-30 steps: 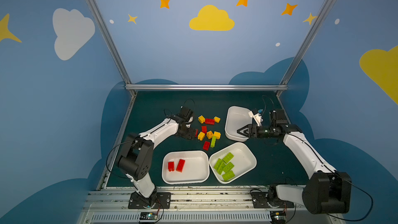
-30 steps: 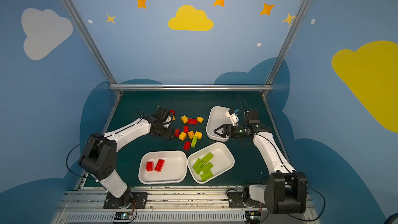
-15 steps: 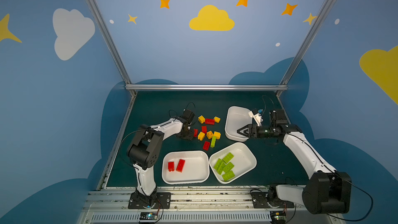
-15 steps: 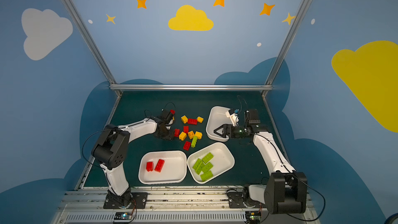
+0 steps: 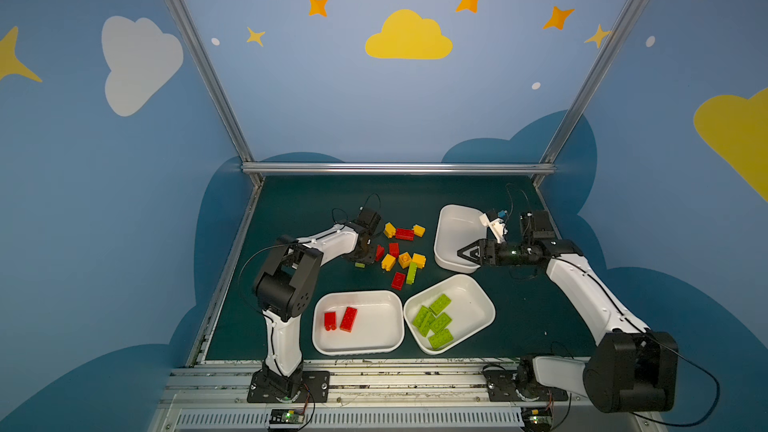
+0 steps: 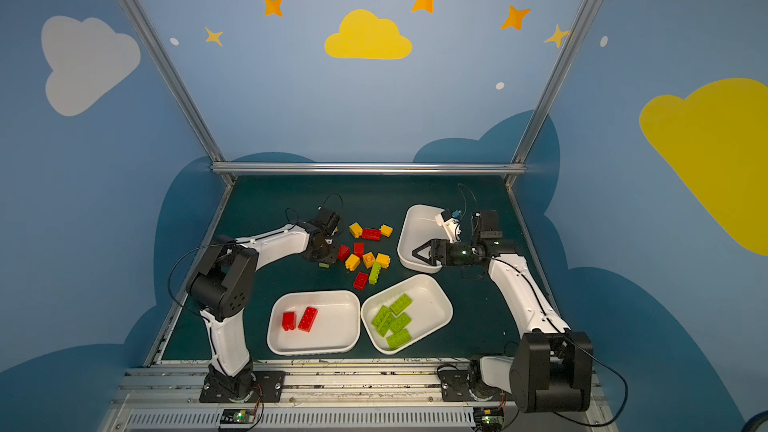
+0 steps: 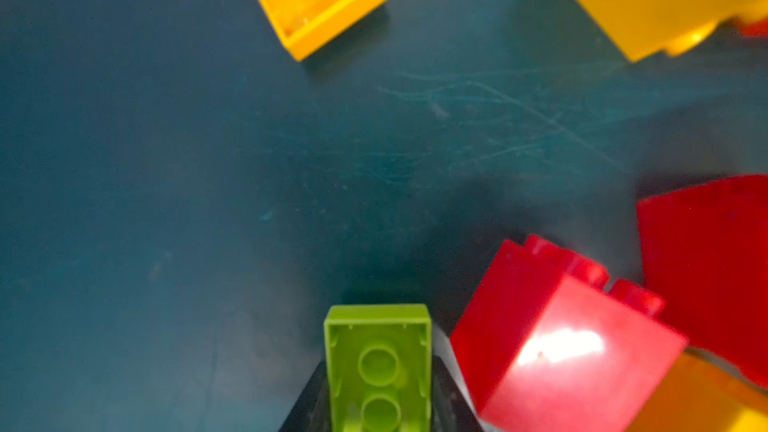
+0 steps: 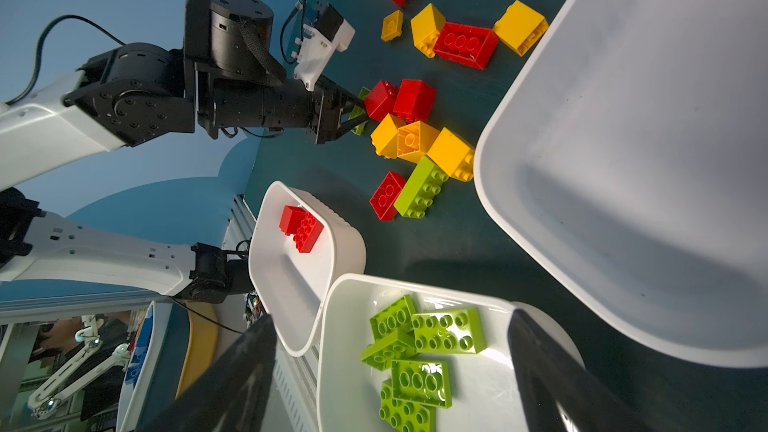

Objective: Sort the legos into containers by color
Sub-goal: 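Return the left gripper to the pile and grasp a lime-green brick, then carry the lime-green brick with the left gripper and drop it into the middle bin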

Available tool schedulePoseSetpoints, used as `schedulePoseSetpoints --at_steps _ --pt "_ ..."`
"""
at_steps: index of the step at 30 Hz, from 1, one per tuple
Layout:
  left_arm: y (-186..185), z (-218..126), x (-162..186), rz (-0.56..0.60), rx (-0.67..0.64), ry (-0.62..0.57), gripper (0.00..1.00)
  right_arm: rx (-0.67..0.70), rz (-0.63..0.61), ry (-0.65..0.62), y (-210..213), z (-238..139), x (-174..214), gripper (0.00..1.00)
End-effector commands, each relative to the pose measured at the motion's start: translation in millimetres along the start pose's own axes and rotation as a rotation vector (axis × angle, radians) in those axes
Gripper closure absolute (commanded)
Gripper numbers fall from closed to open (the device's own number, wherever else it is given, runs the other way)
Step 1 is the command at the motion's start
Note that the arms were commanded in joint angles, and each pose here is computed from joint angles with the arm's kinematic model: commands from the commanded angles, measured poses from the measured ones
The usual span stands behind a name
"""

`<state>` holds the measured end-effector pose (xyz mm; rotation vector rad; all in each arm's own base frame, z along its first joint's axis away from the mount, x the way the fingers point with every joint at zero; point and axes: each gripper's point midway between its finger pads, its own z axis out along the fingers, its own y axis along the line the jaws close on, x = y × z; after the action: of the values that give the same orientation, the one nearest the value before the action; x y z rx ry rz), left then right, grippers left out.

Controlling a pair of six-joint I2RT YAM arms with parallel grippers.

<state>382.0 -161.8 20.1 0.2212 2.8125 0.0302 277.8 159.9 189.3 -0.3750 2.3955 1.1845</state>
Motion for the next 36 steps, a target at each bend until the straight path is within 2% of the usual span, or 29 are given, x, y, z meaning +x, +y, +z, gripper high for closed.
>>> schedulePoseSetpoints --at_steps 1,6,9,14,19,24,28,31,36 --pt "6.9 -12.1 2.3 0.007 -0.027 0.010 0.74 -0.003 -0.017 -0.019 5.1 -5.1 -4.1 0.14" --pt "7.6 -55.0 -4.8 0.022 -0.030 -0.057 0.73 0.000 -0.015 -0.022 3.3 -4.9 -5.3 0.14" --pt "-8.6 -86.1 0.2 0.066 0.020 -0.082 0.73 0.000 -0.019 -0.023 3.1 -4.7 -7.0 0.14" --pt "-74.7 -134.5 25.9 0.170 0.247 -0.089 0.72 0.000 -0.014 -0.020 1.2 -3.4 -5.5 0.14" --pt "-154.4 -161.5 59.6 0.291 0.438 -0.099 0.72 0.004 -0.004 -0.027 -2.2 -3.3 -6.5 0.14" --pt "-226.2 -163.6 93.4 0.438 0.554 -0.111 0.71 -0.002 0.002 -0.031 -2.7 -2.4 -9.3 0.14" --pt "-267.8 -155.6 116.3 0.525 0.654 -0.109 0.70 -0.001 0.003 -0.032 -3.4 -2.6 -10.2 0.14" --pt "-288.1 -147.7 131.0 0.577 0.700 -0.091 0.70 0.005 0.002 -0.036 -5.7 -2.9 -11.0 0.14" --pt "-300.8 -123.3 158.2 0.636 0.744 -0.041 0.69 0.012 0.012 -0.029 -9.2 -2.1 -9.3 0.14"
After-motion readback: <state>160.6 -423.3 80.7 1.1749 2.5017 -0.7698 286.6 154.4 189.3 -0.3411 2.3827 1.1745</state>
